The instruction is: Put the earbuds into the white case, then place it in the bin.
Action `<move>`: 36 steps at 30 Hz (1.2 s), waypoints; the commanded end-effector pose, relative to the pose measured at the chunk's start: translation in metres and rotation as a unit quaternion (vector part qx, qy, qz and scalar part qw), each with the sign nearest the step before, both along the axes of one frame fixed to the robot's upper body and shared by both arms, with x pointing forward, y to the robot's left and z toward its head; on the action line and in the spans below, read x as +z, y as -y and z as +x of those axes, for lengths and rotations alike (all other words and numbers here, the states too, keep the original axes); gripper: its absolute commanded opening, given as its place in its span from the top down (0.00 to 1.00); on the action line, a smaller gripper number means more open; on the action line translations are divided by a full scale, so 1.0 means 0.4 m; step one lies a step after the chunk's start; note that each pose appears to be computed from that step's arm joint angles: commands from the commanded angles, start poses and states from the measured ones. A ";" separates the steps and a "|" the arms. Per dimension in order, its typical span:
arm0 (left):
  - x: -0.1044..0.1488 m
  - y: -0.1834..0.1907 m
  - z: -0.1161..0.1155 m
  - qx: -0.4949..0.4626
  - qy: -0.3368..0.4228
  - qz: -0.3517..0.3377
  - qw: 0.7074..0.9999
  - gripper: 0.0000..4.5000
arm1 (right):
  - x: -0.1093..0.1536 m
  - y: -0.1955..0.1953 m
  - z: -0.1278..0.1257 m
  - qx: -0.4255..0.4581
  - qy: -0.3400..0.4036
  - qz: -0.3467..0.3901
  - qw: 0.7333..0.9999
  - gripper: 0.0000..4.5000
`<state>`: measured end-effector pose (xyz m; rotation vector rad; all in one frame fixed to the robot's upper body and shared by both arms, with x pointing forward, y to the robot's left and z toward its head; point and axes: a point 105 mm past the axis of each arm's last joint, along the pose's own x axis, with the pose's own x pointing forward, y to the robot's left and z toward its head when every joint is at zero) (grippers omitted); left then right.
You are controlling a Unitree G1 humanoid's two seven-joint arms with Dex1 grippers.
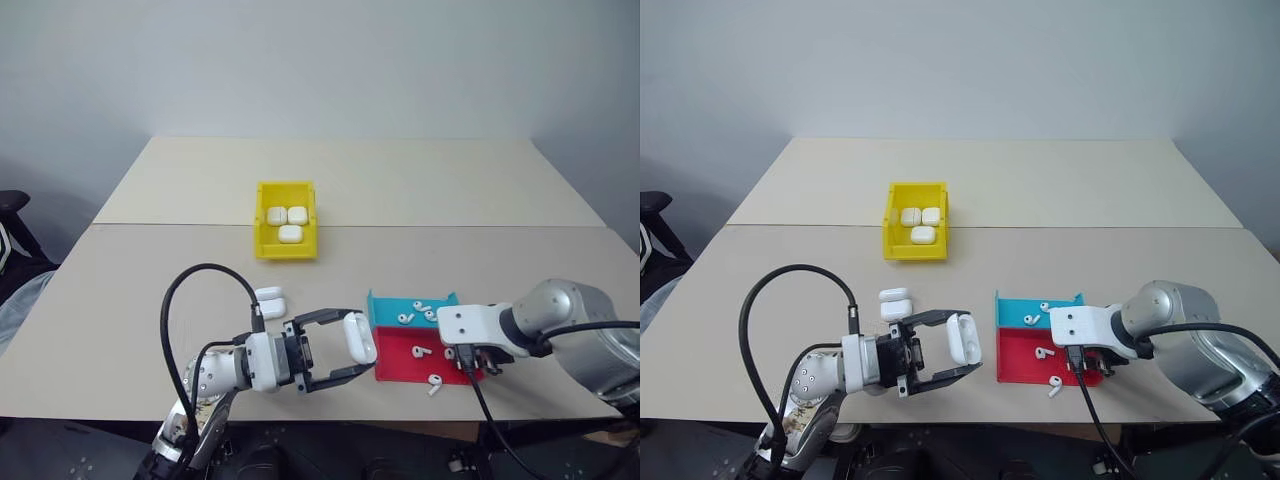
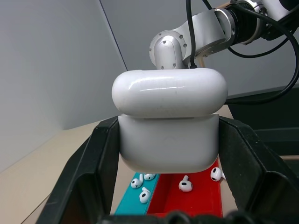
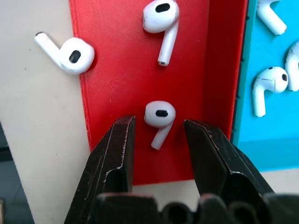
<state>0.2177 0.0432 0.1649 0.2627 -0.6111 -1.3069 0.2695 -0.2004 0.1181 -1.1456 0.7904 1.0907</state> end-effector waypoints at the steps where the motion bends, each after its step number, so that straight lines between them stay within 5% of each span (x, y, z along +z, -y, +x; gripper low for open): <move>1: 0.016 0.002 -0.012 -0.003 0.020 -0.011 1.000 0.35 | 0.018 -0.001 0.009 0.000 0.017 -0.004 1.000 0.55; 17: 0.012 0.004 -0.010 0.000 0.021 -0.007 1.000 0.35 | 0.006 -0.001 0.014 -0.017 0.009 -0.001 1.000 0.55; 20: 0.012 0.004 -0.008 0.001 0.022 -0.005 1.000 0.35 | 0.002 0.005 0.016 -0.016 0.012 -0.008 1.000 0.67; 35: 0.013 0.005 -0.006 0.005 0.023 -0.006 1.000 0.35 | -0.007 0.015 0.019 -0.014 0.012 -0.020 1.000 0.67; 36: 0.013 0.005 -0.006 0.005 0.023 -0.006 1.000 0.35 | -0.007 0.015 0.018 -0.013 0.012 -0.021 1.000 0.75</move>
